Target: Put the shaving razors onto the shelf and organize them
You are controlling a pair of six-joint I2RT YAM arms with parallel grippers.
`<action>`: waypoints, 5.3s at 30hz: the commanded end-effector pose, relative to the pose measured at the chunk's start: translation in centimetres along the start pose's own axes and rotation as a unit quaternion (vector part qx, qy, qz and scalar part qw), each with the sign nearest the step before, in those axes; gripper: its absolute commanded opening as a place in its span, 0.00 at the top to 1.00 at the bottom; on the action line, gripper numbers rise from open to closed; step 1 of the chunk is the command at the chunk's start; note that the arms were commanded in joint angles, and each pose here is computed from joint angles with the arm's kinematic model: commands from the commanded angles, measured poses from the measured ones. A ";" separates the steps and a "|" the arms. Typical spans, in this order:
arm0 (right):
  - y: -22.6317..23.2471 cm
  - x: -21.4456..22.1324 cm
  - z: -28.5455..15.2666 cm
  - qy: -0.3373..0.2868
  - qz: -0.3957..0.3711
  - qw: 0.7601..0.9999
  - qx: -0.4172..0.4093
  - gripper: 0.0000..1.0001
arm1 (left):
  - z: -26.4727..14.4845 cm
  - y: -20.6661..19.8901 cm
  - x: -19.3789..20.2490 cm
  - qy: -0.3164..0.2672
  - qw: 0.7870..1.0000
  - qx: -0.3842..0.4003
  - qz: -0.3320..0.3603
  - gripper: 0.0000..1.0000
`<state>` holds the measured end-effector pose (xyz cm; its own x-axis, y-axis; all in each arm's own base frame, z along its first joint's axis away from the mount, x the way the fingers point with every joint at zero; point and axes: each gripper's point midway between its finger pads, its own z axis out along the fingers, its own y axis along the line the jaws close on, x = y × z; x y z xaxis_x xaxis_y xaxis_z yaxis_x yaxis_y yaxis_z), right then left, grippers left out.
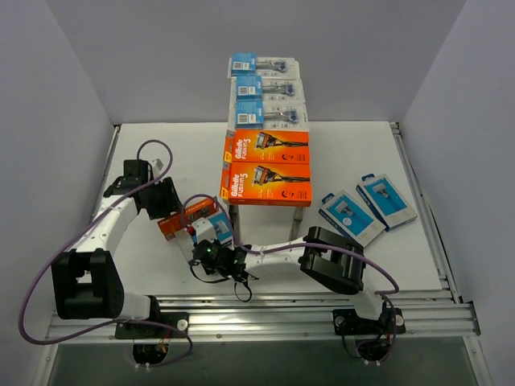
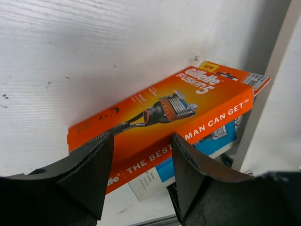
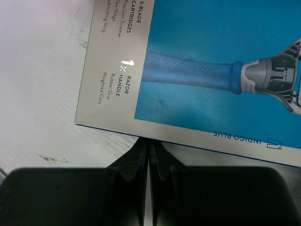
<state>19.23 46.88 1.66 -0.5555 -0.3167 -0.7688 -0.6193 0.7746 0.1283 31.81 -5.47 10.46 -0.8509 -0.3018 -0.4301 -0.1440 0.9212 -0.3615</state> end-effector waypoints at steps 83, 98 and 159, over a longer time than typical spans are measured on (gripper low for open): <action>-1.6 -0.1 -3.0 0.002 -0.003 1.000 0.010 0.37 | -1.0 6.2 1.8 -0.168 0.863 0.084 -0.470 0.06; -1.7 0.4 -3.0 0.010 -0.005 1.000 0.010 0.35 | 0.5 6.5 1.5 -0.171 0.855 0.105 -0.477 0.06; 2.9 -3.4 -8.7 -0.016 -0.048 0.999 0.013 0.34 | -10.5 6.0 -10.1 -0.297 0.887 0.146 -0.322 0.98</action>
<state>14.90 45.27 5.83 -0.5043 -0.4173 -0.7560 -0.6698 0.7416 0.0375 32.98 6.12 17.88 -0.1536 -0.9418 -0.2991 -0.4207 0.3362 -0.8426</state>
